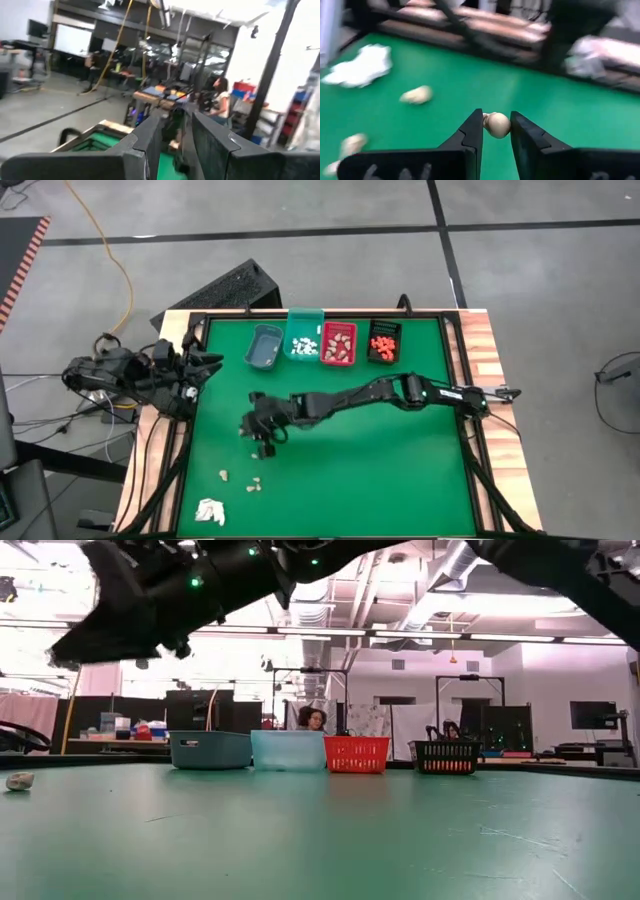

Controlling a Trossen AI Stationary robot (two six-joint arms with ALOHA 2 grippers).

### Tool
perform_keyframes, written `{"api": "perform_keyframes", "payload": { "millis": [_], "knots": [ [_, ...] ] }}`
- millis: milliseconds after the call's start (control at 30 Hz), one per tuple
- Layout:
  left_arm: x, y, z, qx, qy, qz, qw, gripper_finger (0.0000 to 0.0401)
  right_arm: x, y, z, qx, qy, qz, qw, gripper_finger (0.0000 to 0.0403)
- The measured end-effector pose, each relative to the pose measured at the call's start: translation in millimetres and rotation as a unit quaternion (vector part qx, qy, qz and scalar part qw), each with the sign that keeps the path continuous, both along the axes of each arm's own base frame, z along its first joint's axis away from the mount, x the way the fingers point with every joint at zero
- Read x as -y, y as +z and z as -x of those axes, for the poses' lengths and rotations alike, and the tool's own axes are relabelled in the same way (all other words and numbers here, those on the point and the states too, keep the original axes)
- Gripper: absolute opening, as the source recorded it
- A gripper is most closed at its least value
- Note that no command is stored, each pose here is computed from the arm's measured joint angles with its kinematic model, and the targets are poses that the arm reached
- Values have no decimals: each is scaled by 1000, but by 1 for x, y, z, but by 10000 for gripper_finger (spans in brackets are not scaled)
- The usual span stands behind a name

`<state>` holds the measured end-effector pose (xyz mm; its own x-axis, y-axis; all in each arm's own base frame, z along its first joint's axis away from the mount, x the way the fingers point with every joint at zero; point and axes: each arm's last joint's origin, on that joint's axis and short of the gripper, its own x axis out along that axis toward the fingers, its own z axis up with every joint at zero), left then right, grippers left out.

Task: Sort Halloween decoration
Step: Put the white skull toy into the blue bin

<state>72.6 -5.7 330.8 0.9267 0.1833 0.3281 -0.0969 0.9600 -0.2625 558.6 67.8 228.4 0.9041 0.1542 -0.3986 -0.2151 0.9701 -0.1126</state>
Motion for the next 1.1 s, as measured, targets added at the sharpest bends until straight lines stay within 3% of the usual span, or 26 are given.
{"api": "perform_keyframes", "payload": {
  "millis": [233, 567, 833, 1100],
  "knots": [
    [-4, 9, 10, -64, 31, 9, 997, 99, 81, 39, -4, 18, -63, 23, 998, 91],
    [-7, 17, 19, -92, 45, 6, 995, 99, 186, 34, 14, -36, -159, 22, 986, 91],
    [-8, 15, 22, -100, 54, 7, 994, 99, 217, 28, 25, -71, -193, 2, 979, 104],
    [-9, 15, 23, -99, 57, 9, 993, 99, 216, 29, 24, -67, -180, -8, 981, 168]
  ]
}}
